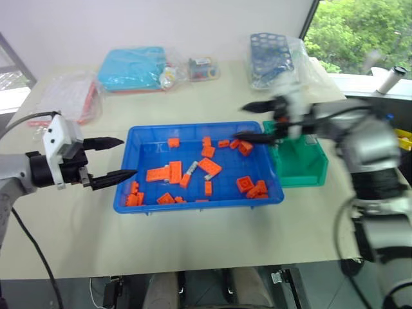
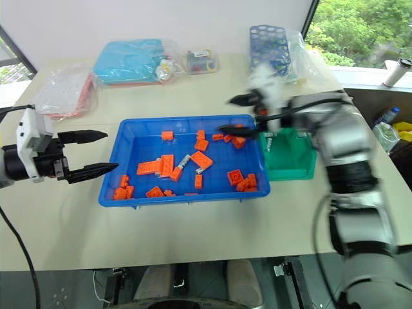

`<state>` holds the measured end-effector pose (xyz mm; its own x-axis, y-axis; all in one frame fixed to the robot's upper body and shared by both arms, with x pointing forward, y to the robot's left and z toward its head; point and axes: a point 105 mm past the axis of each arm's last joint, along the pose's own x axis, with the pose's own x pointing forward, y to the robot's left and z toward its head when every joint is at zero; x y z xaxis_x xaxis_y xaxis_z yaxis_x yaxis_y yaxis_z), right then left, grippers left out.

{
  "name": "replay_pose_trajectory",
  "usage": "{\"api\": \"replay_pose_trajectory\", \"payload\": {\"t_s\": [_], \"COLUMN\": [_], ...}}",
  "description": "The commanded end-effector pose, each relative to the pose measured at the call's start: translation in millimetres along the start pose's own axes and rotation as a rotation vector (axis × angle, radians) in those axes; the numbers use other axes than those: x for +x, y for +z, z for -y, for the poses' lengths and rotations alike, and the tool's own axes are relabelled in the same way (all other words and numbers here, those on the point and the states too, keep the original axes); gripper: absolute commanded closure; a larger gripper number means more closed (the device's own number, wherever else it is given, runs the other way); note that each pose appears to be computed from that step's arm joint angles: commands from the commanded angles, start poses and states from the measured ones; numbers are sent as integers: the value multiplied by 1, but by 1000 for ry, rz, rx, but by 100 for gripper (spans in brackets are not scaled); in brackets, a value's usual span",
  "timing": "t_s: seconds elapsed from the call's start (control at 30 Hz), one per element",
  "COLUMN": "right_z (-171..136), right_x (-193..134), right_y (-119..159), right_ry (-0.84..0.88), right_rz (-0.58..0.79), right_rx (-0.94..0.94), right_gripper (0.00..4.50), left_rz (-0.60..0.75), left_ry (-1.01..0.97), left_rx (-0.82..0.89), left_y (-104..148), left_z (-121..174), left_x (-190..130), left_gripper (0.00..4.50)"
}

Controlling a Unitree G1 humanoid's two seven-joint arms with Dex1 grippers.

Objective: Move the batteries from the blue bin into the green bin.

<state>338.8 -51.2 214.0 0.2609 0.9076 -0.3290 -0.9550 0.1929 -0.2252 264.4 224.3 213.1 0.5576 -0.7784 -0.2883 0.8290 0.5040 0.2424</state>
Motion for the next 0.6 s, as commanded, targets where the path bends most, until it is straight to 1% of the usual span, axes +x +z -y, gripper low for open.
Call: {"api": "replay_pose_trajectory", "payload": {"t_s": [0.03,0.1,0.17,0.27,0.4,0.6], "right_z": [-17,-29,-42,-46,-45,-34], "right_x": [36,61,82,105,123,135], "right_y": [3,-3,-2,0,-6,-23], "right_ry": [65,106,151,158,154,116], "right_rz": [-57,-95,-87,-84,-106,-151], "right_rx": [-27,-47,-37,-9,-5,6], "right_gripper": [3,3,3,3,3,3], "left_rz": [-11,-28,-43,-53,-51,-46], "left_ry": [-10,-27,-36,-37,-25,-4], "left_rx": [25,26,19,17,10,3], "left_y": [4,3,-1,-3,-3,-3], "left_z": [3,7,11,15,17,19], "left_x": [-12,-14,-17,-20,-22,-24], "left_gripper": [0,0,0,0,0,0]}}
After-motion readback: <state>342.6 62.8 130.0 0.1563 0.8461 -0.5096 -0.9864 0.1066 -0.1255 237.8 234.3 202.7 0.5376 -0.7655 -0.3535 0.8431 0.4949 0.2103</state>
